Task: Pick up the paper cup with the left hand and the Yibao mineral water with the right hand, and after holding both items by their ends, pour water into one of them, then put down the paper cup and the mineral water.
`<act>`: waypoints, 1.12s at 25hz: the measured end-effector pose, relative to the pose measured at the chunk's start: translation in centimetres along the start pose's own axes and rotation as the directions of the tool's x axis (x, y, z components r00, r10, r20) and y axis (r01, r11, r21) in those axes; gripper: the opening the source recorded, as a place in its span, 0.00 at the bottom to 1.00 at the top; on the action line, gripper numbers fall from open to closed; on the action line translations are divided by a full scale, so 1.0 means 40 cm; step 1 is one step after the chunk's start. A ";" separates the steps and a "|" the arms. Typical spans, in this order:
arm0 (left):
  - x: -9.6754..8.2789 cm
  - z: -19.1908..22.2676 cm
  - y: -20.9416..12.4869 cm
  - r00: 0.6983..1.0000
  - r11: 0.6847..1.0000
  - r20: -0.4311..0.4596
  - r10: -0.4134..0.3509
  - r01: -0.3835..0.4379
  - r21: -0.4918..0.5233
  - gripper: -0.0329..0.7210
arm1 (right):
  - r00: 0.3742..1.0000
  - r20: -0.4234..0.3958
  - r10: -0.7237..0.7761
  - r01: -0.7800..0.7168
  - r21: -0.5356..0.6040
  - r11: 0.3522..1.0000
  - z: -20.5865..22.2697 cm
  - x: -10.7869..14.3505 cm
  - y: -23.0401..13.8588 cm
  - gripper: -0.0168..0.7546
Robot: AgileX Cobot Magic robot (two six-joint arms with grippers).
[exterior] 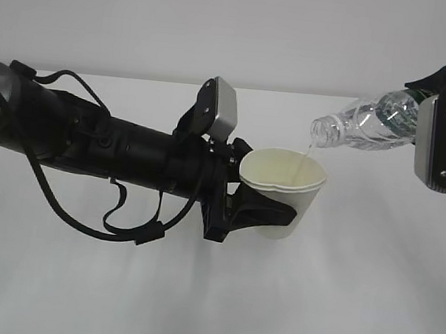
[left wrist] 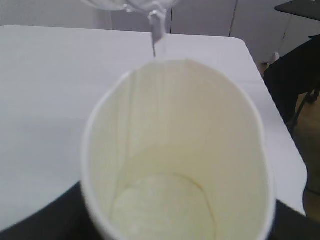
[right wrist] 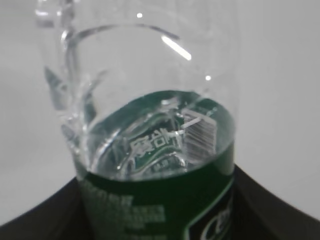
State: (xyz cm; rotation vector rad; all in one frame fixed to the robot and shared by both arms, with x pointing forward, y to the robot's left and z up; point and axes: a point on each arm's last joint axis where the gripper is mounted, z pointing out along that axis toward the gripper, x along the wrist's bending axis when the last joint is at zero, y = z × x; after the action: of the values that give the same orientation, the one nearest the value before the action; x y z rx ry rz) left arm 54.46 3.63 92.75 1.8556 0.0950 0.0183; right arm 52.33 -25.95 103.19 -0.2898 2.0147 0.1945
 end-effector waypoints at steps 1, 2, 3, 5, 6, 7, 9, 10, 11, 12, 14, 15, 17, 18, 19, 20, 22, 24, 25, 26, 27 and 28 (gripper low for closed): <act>0.000 0.000 0.000 1.000 1.000 0.000 0.000 0.000 0.000 0.62 | 1.000 0.000 0.000 0.000 0.000 1.000 0.000 0.000 0.000 0.62; 0.000 0.000 0.000 1.000 1.000 0.000 0.000 0.000 0.000 0.62 | 1.000 0.000 0.000 0.000 0.000 1.000 0.000 0.000 0.000 0.62; 0.000 0.000 0.000 1.000 1.000 0.000 0.000 0.000 0.000 0.62 | 1.000 0.000 0.000 0.000 0.000 1.000 0.000 0.000 0.000 0.62; 0.000 0.000 0.000 1.000 1.000 0.000 0.000 0.000 0.000 0.62 | 1.000 0.000 0.000 0.000 0.000 1.000 0.000 0.000 0.000 0.62; 0.000 0.000 0.000 1.000 1.000 0.001 0.001 -0.001 0.001 0.62 | 1.000 0.000 0.000 0.000 0.000 1.000 0.000 0.000 0.000 0.62; 0.000 0.000 0.000 1.000 1.000 0.001 0.001 -0.001 0.001 0.62 | 1.000 0.000 0.000 0.000 0.000 1.000 0.000 0.000 0.000 0.62; 0.000 0.000 0.000 1.000 1.000 0.001 0.001 -0.001 0.001 0.62 | 1.000 0.000 0.000 0.000 0.000 1.000 0.000 0.000 0.000 0.62; 0.000 0.000 0.000 1.000 1.000 0.001 0.001 -0.001 0.001 0.62 | 1.000 0.000 0.000 0.000 0.000 1.000 0.000 0.000 0.000 0.62; 0.000 0.000 0.000 1.000 1.000 0.001 0.001 -0.001 0.001 0.62 | 1.000 0.000 0.000 0.000 0.000 1.000 0.000 0.000 0.000 0.62; 0.000 0.000 0.000 1.000 1.000 0.001 0.001 -0.001 0.001 0.62 | 1.000 0.000 0.000 0.000 0.000 1.000 0.000 0.000 0.000 0.62; 0.000 0.000 0.000 1.000 1.000 0.001 0.001 -0.001 0.001 0.62 | 1.000 0.000 0.000 0.000 0.000 1.000 0.000 0.000 0.000 0.62; 0.000 0.000 0.000 1.000 1.000 0.001 0.001 -0.001 0.001 0.62 | 1.000 0.000 0.000 0.000 0.000 1.000 0.000 0.000 0.000 0.62; -0.001 0.000 0.000 1.000 1.000 0.002 0.002 -0.002 0.002 0.62 | 1.000 0.000 0.000 0.000 0.000 1.000 0.000 0.000 0.000 0.62; -0.001 0.000 0.000 1.000 1.000 0.002 0.002 -0.002 0.002 0.62 | 1.000 0.000 0.000 0.000 0.000 1.000 0.000 0.000 0.000 0.62; -0.001 0.000 0.000 1.000 1.000 0.002 0.002 -0.002 0.002 0.62 | 1.000 0.000 0.000 0.000 0.000 1.000 0.000 0.000 0.000 0.62; -0.001 0.000 0.000 1.000 1.000 0.002 0.002 -0.002 0.002 0.62 | 1.000 0.000 0.000 0.000 0.000 1.000 0.000 0.000 0.000 0.62; -0.001 0.000 0.000 1.000 1.000 0.002 0.002 -0.002 0.002 0.62 | 1.000 0.000 0.000 0.000 0.000 1.000 0.000 0.000 0.000 0.62; -0.001 0.000 0.000 1.000 1.000 0.002 0.002 -0.002 0.002 0.62 | 1.000 -0.001 0.000 0.000 0.002 1.000 0.000 0.000 0.000 0.62; -0.001 0.000 0.000 1.000 1.000 0.002 0.002 -0.002 0.002 0.62 | 1.000 -0.001 0.000 0.000 0.002 1.000 0.000 0.000 0.000 0.62; -0.001 0.000 0.000 1.000 1.000 0.002 0.002 -0.002 0.002 0.62 | 1.000 -0.001 0.000 0.000 0.002 1.000 0.000 0.000 0.000 0.62; -0.001 0.000 0.000 1.000 1.000 0.002 0.002 -0.002 0.002 0.62 | 1.000 -0.001 0.000 0.000 0.002 1.000 0.000 0.000 0.000 0.62; -0.001 0.000 0.000 1.000 1.000 0.002 0.002 -0.002 0.002 0.62 | 1.000 -0.001 -0.002 0.002 0.002 1.000 0.000 0.000 0.000 0.62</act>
State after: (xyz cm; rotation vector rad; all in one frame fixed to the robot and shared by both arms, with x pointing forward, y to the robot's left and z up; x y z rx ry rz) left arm 54.44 3.63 92.73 1.8578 0.0914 0.0175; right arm 52.33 -25.97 103.19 -0.2908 2.0155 0.1917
